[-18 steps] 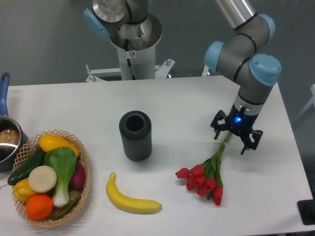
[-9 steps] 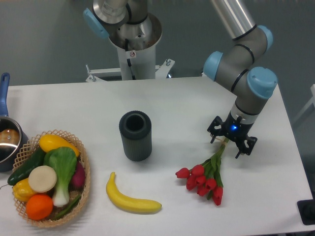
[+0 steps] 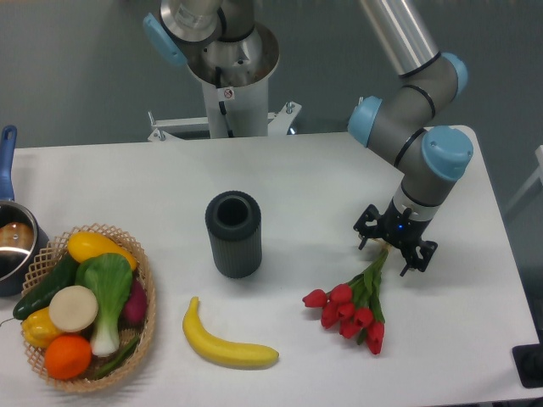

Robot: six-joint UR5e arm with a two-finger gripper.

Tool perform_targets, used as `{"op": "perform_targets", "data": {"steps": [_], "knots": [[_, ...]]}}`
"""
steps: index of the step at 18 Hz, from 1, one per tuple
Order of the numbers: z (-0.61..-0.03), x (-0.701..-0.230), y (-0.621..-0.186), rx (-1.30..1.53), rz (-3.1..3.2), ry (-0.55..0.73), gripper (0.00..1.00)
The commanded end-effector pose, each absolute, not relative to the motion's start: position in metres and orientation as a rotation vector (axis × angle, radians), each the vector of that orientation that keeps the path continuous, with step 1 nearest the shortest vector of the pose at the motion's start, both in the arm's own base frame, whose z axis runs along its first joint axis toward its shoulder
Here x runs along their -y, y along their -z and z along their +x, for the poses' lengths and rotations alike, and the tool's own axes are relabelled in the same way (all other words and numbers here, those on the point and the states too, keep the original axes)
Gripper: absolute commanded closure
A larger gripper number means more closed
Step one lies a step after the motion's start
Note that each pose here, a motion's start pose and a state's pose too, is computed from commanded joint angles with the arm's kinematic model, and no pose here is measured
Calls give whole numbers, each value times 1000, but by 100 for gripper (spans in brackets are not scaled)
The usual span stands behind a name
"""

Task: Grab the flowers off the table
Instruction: 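Lower the gripper around the tulip stems and close it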

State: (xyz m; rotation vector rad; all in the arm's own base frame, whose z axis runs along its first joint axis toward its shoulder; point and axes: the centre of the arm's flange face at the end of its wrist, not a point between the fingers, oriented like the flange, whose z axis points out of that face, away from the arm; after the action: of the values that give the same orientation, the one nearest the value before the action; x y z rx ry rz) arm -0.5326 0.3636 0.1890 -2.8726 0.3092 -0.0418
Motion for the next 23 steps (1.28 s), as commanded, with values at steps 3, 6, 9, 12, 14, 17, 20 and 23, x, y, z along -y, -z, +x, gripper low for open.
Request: {"op": "perform_targets", "data": {"steps": [3,6,9,12,14,17,20,23], "knots": [[-532,-364,-187,-310,-2880,42,29],[-532,-364,-187,-306,-2885,41,38],[-532,-364,-187,-301,-2886,40,46],[-532,-364,-187,-299,-2886,42,58],[-533,-364,-189,-297,-2886,38,64],[-534,-365,-190,-274,-2887,35,75],[-536,-366,-193,-270,-2884,27,78],[-539,-365,-202,-271,-2878,-1,78]]}}
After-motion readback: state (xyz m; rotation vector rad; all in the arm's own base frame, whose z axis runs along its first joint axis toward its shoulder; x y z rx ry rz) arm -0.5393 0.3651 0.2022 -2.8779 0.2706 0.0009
